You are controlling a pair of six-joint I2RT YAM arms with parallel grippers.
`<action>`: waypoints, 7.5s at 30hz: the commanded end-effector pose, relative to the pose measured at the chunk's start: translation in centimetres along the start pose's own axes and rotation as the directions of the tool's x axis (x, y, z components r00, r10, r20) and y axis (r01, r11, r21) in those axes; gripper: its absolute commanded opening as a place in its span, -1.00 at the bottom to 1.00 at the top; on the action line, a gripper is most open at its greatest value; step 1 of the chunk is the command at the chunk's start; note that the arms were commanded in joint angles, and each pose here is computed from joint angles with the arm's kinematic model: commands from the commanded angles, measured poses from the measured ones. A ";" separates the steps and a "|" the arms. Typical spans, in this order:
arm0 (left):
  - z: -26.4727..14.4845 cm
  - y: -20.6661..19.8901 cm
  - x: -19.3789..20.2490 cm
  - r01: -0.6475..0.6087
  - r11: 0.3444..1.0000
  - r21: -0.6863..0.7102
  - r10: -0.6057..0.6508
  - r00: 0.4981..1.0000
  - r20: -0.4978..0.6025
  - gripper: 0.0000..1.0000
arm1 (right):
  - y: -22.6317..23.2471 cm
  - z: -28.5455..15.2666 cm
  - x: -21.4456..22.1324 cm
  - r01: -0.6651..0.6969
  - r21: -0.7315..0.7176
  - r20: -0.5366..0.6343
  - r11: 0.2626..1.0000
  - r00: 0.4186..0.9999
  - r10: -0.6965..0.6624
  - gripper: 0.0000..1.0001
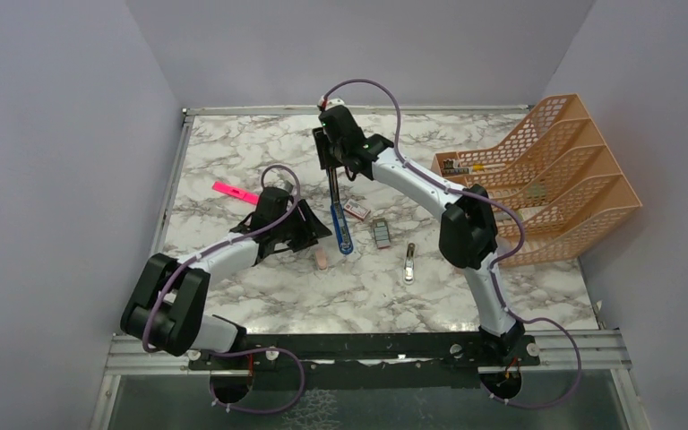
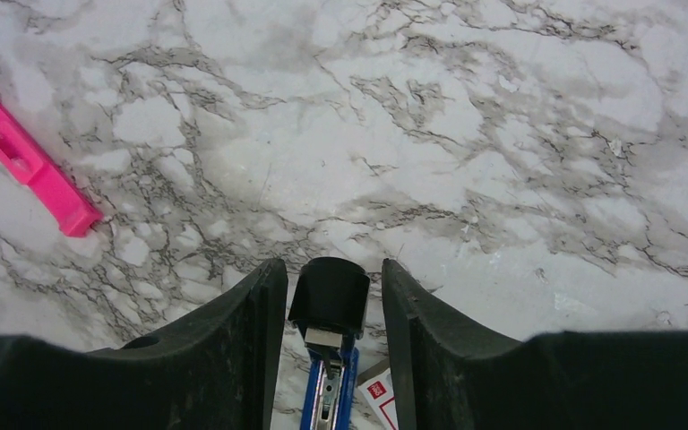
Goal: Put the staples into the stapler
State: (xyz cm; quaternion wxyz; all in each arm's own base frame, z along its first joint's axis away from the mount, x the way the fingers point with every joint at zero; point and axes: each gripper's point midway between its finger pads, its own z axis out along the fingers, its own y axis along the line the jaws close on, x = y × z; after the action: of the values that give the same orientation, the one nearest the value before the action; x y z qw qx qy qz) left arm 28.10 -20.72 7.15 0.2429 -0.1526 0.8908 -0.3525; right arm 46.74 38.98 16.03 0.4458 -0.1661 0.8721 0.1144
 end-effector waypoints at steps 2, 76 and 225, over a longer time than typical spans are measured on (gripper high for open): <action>1.0 -1.3 -0.6 -0.023 0.998 0.065 0.024 1.000 -0.014 0.05 | 0.7 -0.3 0.7 -0.006 -0.046 -0.032 0.999 0.999 0.005 -0.06; 8.5 4.5 3.5 0.033 0.988 -0.149 -0.053 0.990 -0.130 -0.90 | 1.7 -14.5 17.3 -0.073 -0.060 -0.058 0.995 0.996 0.070 -0.56; 10.3 -9.8 18.0 -0.285 0.949 0.131 0.312 0.899 -0.307 -1.00 | -9.1 -21.7 32.6 -0.255 0.215 -0.534 0.943 0.777 0.332 -0.54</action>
State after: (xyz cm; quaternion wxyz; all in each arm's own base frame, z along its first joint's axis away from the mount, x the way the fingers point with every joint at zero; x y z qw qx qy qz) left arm 18.74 -41.93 2.69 0.1240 0.0677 0.9066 -0.3977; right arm 17.30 17.66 3.22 0.1765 -0.0384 0.9794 0.0902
